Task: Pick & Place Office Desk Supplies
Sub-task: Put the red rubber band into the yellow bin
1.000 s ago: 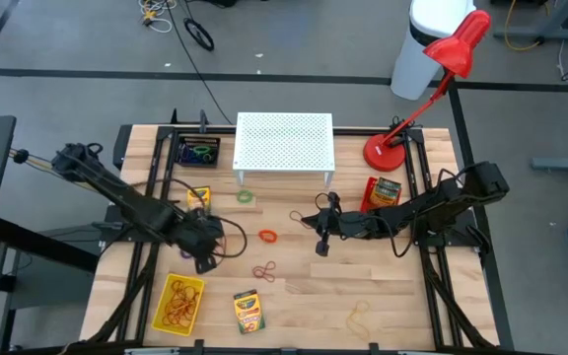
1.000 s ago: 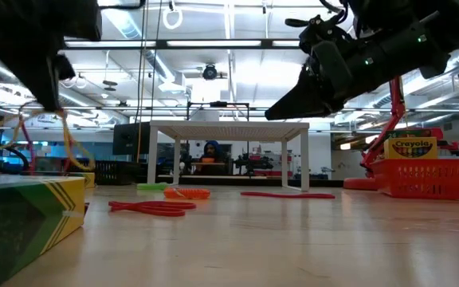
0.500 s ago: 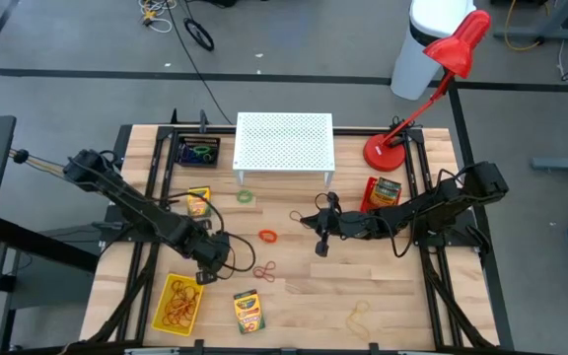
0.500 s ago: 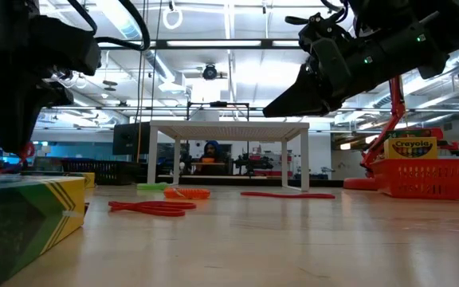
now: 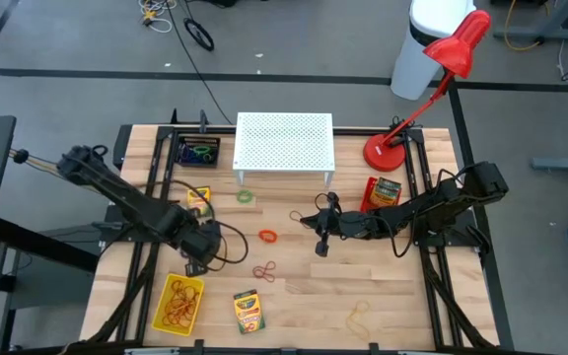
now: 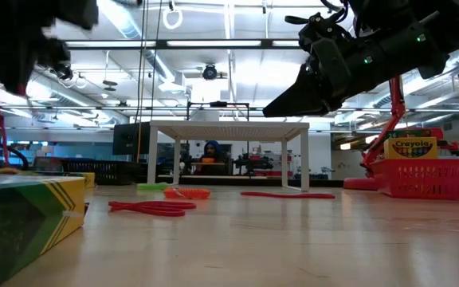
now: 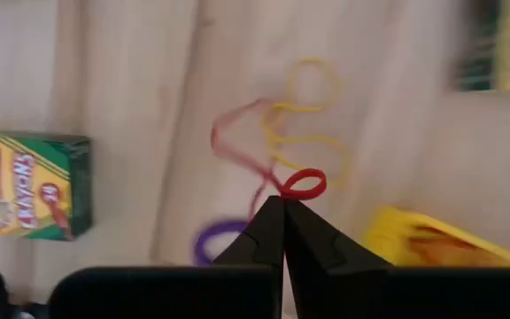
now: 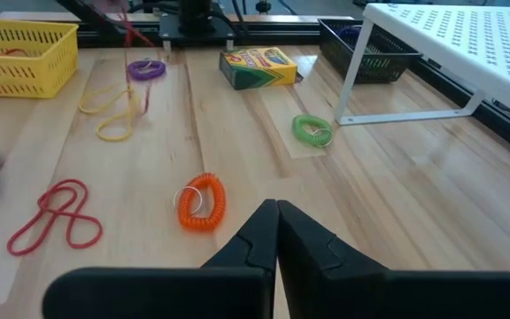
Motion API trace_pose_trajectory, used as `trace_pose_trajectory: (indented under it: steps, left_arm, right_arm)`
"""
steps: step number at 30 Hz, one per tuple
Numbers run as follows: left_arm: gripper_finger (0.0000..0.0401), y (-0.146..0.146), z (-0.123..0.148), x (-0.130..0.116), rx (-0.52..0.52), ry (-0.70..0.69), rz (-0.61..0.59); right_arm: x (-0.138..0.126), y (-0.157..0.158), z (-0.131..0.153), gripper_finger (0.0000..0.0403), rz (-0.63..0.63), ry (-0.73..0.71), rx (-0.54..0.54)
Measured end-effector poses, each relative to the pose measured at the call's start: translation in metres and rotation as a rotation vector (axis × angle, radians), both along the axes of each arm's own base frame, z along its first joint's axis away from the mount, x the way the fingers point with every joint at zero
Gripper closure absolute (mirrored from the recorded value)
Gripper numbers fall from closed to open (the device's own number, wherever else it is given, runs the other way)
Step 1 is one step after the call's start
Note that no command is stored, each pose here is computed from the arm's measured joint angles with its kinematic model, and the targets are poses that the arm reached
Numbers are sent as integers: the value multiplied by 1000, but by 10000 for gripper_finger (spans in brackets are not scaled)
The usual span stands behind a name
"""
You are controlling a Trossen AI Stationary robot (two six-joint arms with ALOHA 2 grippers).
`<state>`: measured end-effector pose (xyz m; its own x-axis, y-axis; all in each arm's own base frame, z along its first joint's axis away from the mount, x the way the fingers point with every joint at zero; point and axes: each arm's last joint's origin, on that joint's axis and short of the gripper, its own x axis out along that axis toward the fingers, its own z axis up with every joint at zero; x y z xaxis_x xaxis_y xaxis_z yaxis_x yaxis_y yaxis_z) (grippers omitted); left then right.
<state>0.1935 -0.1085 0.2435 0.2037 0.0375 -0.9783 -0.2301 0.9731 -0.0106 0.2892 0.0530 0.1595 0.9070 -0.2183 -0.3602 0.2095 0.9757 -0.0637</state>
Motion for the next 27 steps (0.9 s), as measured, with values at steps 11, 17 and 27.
trace_pose_trajectory:
  steps: [11,17,27]
  left_arm:
    - [396,-36,67,-16,-309,16,115]
    - [396,-64,72,-32,-402,20,215]
    - [396,-102,37,-59,-382,88,300]
  right_arm:
    - [0,0,0,386,0,-3,1]
    - [0,0,1,386,0,-6,1]
    - [0,0,1,386,1,-7,2]
